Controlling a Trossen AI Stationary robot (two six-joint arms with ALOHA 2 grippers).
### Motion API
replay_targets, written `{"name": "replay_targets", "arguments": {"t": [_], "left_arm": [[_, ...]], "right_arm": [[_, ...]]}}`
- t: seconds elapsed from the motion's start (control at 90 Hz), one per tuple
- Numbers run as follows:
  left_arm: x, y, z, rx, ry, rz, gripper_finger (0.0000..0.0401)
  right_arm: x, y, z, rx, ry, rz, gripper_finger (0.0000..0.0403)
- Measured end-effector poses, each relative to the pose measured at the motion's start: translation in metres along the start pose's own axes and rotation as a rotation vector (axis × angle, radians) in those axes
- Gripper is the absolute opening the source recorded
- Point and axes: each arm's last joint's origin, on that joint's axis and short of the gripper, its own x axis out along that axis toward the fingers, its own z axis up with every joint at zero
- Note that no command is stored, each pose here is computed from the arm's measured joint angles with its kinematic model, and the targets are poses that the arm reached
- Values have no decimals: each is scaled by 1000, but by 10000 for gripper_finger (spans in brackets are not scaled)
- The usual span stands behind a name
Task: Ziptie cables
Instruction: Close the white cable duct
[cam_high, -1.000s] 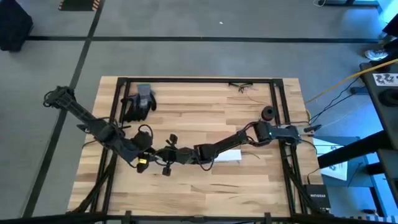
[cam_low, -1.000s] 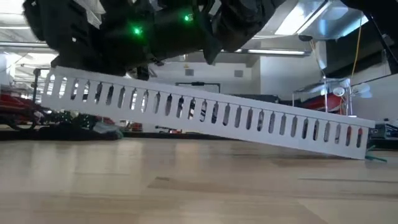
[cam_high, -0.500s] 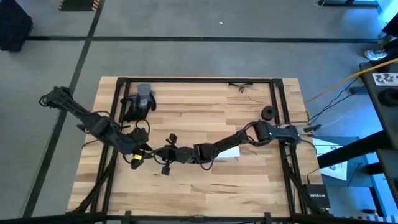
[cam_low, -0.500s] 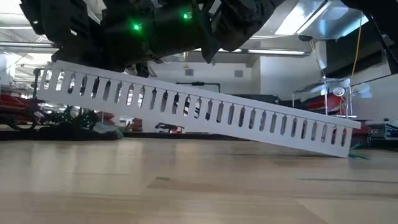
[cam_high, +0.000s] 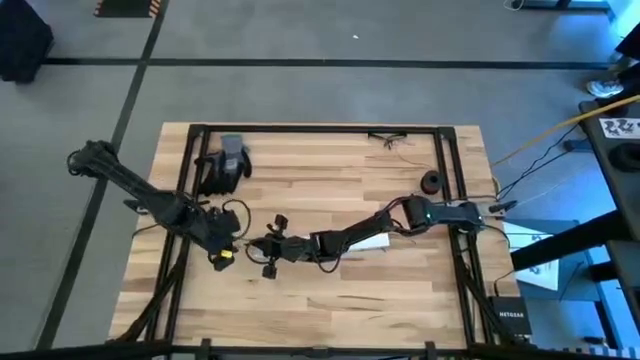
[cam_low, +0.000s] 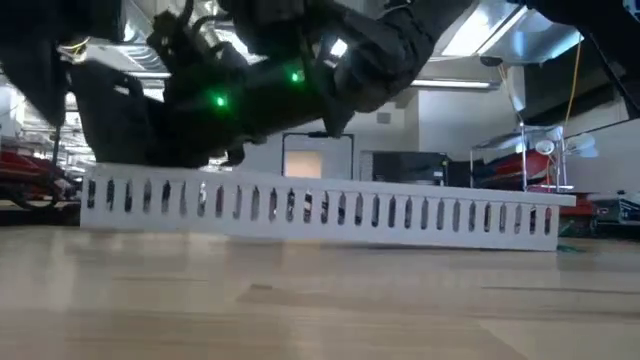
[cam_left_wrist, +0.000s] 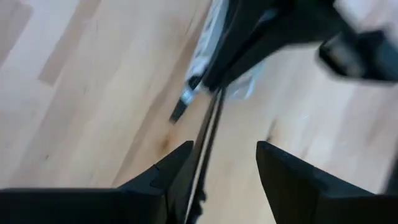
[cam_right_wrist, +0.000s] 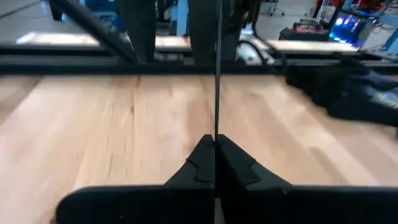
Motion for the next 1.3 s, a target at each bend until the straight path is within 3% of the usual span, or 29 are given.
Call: {"name": "replay_targets", "arguments": {"t": [0.167,0.289,0.456,0.633,0.967,1.3], "left_arm": [[12,-4,-4,60,141,-12,166],[11,-7,-7,86,151,-32,166],[4,-18,-6,222,102,-121,166],[5,-20,-10,465,104,-134,166],[16,-25,-14,668,148,-117,166],[20,-27,-15,664,162,-104,166]], "right_arm": [[0,0,-4,-37,37,0,0],[-1,0,-4,-42,52,-4,0],[-1,1,-4,-72,48,0,0],[0,-2,-3,-74,46,1,0],[0,-2,-4,-82,45,7,0],[-2,5,3,-72,-21,102,0]]}}
